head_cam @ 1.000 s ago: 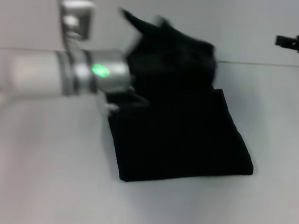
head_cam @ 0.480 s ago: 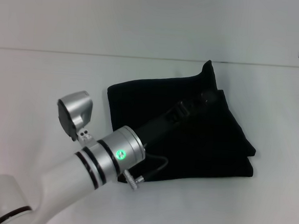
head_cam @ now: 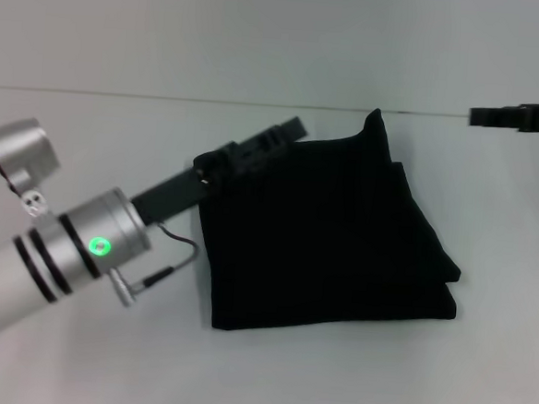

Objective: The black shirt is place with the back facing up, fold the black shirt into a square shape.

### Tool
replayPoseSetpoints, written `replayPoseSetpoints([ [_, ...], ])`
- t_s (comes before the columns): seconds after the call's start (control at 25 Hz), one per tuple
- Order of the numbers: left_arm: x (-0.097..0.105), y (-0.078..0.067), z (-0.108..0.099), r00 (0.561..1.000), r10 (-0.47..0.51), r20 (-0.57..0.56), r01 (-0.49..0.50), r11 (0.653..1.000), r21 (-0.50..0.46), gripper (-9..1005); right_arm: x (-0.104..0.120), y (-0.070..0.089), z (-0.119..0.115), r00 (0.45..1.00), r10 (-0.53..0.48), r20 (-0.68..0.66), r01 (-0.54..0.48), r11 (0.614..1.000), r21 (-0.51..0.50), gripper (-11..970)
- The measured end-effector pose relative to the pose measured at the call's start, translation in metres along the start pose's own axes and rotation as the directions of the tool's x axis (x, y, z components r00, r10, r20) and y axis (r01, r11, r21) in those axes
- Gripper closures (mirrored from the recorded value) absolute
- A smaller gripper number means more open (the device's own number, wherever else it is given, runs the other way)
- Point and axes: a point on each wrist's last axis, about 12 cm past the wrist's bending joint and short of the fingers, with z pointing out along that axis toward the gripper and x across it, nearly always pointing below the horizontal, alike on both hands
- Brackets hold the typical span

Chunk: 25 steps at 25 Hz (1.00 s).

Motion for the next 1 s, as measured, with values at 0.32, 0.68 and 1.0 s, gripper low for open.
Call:
replayPoseSetpoints([
  [0.32, -0.038, 0.018, -0.024, 0.993, 0.118, 0.016, -0.113, 0.979, -0.169, 371, 0.004, 0.027, 0.052, 0.998, -0.041, -0.048, 0.043, 0.998, 0.043, 361],
  [0.68, -0.058, 0.029, -0.03, 0.991, 0.126, 0.034, -0.11, 0.95, -0.293, 379, 0.001, 0.063, 0.093, 0.992, -0.12, -0.043, 0.124, 0.989, 0.081, 376],
  [1.0, -0.058, 0.033, -0.031, 0.992, 0.122, 0.038, -0.104, 0.941, -0.321, 387, 0.006, 0.068, 0.101, 0.995, -0.101, -0.027, 0.103, 0.989, 0.11, 390],
])
